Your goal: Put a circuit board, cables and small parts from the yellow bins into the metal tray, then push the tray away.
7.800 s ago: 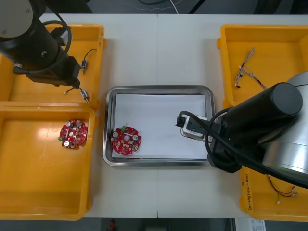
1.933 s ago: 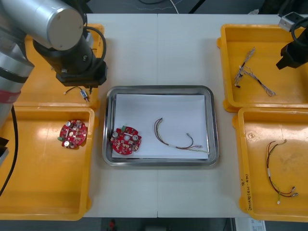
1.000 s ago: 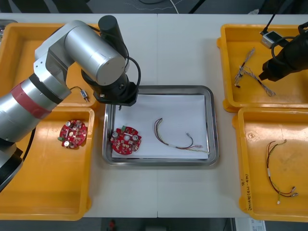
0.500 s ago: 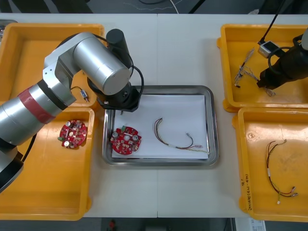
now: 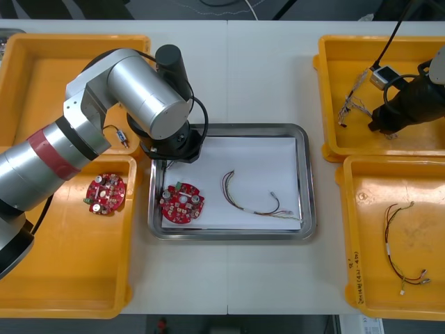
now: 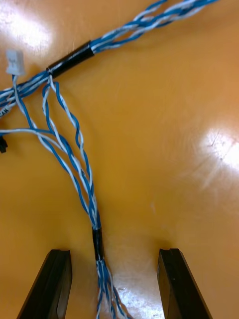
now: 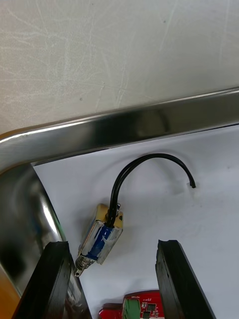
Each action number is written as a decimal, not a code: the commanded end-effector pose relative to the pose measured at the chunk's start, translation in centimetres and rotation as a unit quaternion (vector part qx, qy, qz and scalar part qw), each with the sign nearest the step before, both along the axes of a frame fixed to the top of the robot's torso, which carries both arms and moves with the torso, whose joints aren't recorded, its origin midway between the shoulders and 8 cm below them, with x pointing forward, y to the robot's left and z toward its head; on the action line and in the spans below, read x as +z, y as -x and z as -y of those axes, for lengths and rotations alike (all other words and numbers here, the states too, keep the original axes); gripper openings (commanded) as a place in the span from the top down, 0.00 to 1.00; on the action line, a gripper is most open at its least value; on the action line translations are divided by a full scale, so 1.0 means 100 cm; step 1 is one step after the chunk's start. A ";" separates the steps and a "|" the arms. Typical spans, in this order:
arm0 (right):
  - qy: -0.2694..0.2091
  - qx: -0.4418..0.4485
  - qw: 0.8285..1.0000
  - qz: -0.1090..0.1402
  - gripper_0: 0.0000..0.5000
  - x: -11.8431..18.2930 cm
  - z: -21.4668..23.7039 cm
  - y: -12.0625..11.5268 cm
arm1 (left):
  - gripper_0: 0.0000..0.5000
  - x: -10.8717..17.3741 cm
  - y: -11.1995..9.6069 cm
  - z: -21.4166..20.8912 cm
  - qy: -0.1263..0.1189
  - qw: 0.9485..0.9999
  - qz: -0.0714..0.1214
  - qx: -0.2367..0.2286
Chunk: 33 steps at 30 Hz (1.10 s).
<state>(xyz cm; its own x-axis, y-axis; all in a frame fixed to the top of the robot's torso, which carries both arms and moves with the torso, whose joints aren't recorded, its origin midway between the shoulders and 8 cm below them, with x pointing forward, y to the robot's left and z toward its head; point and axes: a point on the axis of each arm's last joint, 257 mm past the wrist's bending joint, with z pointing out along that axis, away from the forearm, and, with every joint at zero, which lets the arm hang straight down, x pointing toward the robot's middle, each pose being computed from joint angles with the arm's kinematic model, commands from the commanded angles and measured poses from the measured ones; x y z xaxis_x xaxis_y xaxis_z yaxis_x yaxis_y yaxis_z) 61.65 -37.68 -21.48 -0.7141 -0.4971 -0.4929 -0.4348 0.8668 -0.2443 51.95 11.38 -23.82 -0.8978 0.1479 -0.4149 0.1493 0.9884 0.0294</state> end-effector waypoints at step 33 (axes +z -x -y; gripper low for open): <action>0.038 0.017 0.999 -0.035 1.00 -0.028 0.010 0.020 | 0.00 0.166 -0.020 -0.092 0.112 0.980 0.052 0.158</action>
